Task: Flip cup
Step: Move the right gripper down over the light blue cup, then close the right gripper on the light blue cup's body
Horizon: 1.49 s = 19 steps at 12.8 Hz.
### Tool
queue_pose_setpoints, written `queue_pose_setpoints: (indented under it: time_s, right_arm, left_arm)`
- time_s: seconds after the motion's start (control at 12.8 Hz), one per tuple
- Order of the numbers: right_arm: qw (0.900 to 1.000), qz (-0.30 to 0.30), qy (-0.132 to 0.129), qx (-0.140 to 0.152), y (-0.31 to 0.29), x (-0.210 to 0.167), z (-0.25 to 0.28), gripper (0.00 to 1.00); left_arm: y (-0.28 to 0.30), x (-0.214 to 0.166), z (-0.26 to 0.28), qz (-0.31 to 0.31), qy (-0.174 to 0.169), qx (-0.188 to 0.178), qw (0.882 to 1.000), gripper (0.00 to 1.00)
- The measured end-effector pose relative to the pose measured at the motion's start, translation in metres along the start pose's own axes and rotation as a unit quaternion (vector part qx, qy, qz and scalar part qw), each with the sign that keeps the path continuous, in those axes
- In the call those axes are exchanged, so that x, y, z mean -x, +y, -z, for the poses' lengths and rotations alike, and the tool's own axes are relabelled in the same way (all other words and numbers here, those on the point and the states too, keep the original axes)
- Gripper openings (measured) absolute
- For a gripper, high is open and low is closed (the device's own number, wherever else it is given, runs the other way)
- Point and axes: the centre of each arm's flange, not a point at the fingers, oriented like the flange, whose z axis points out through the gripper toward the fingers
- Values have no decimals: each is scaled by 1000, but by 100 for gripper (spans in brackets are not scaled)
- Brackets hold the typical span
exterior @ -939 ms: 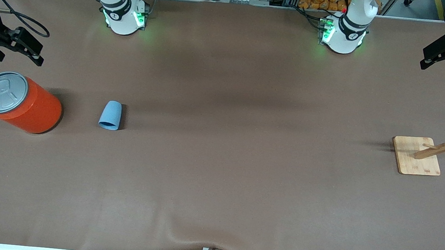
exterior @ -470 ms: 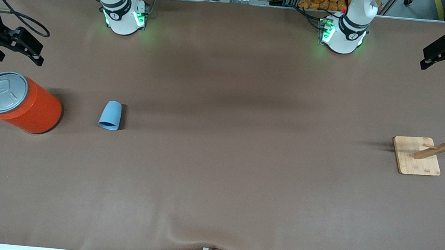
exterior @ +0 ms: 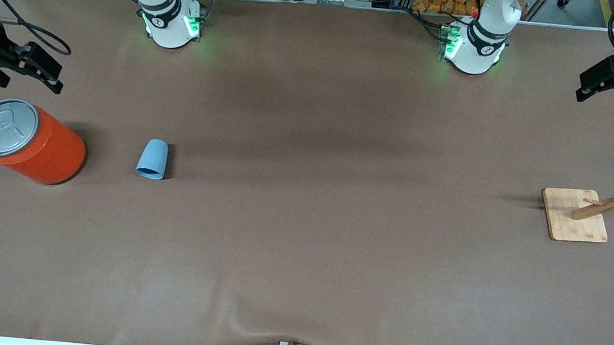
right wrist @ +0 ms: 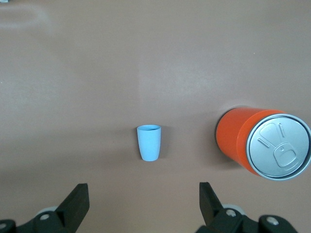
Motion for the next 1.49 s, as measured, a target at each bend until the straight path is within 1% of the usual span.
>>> queue_pose_setpoints:
  time_s: [0.16,0.31,0.55,0.63,0.94,1.02,1.33,1.49]
  right_arm:
    - [1000,3,-24,1,-4,-12,-26,100]
    - [998,10,-57,2,-11,-30,-65,100]
    - [994,16,-104,4,-18,-40,-121,100]
    - [994,16,-111,4,-19,-42,-146,100]
    - [992,19,-126,6,-22,-26,-244,100]
    - [992,19,-122,5,-22,-20,-265,100]
    - [995,28,-97,1,-27,16,-349,100]
    - [995,34,-90,-1,-32,33,-374,100]
  left_arm:
    - [-3,-2,-2,3,-2,0,1000,100]
    - [-15,-3,2,15,2,1,1000,100]
    - [-36,-4,5,29,6,3,1000,100]
    - [-35,-4,6,28,7,3,1000,100]
    - [-36,-6,5,29,11,4,1000,100]
    - [-37,-9,3,30,13,4,999,100]
    - [-35,-18,-10,28,3,4,1000,100]
    - [-35,-19,-11,28,1,4,1000,100]
